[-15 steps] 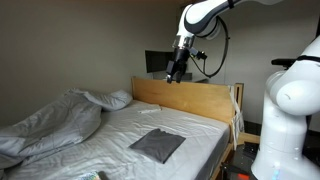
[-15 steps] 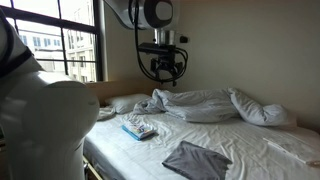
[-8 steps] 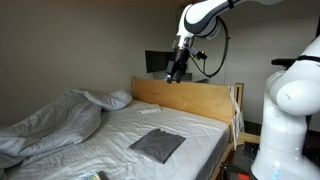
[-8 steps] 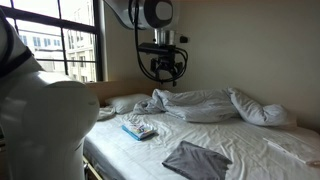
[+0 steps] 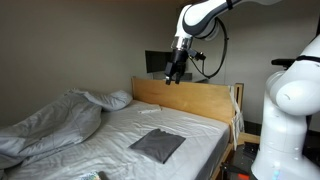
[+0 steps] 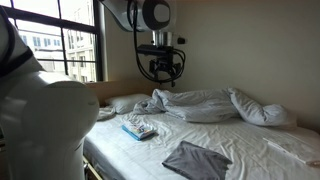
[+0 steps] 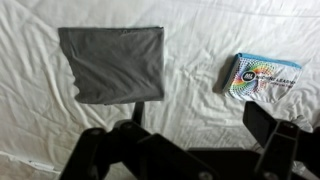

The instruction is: Fold the grey thing in half

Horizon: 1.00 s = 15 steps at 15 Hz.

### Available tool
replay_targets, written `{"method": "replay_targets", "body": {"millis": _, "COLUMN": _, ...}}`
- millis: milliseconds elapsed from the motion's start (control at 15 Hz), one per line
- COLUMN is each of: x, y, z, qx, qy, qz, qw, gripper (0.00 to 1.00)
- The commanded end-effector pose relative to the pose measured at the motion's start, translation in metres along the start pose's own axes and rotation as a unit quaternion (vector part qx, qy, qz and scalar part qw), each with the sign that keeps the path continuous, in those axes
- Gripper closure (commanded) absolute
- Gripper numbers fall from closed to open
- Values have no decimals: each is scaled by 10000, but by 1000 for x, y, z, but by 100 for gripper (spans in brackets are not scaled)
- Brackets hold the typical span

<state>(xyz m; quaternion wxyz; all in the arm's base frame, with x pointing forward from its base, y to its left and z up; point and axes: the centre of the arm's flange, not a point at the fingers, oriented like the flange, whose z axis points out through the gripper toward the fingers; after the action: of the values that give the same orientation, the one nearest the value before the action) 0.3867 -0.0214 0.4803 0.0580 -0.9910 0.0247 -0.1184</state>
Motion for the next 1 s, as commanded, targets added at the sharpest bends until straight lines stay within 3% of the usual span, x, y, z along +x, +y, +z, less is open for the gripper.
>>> {"method": "replay_targets", "body": {"millis": 0, "x": 9, "y": -32, "z": 22, "qx": -415, "qy": 207, "qz": -35, "qw": 9989, "gripper": 0}}
{"method": "replay_targets", "body": {"millis": 267, "x": 23, "y": -62, "z": 57, "qx": -691, "qy": 386, "qz": -46, "qw": 9969, "gripper": 0}}
{"method": "replay_targets", "body": {"millis": 733, "x": 34, "y": -95, "z": 126, "qx": -404, "qy": 5, "qz": -78, "qw": 9992, "gripper": 0}}
{"method": "replay_targets", "body": {"millis": 800, "x": 23, "y": -86, "z": 110, "qx": -470, "qy": 30, "qz": -193, "qw": 9987, "gripper": 0}}
{"method": "replay_targets", "body": {"millis": 933, "x": 27, "y": -90, "z": 122, "qx": -455, "qy": -70, "qz": -185, "qw": 9988, "gripper": 0}}
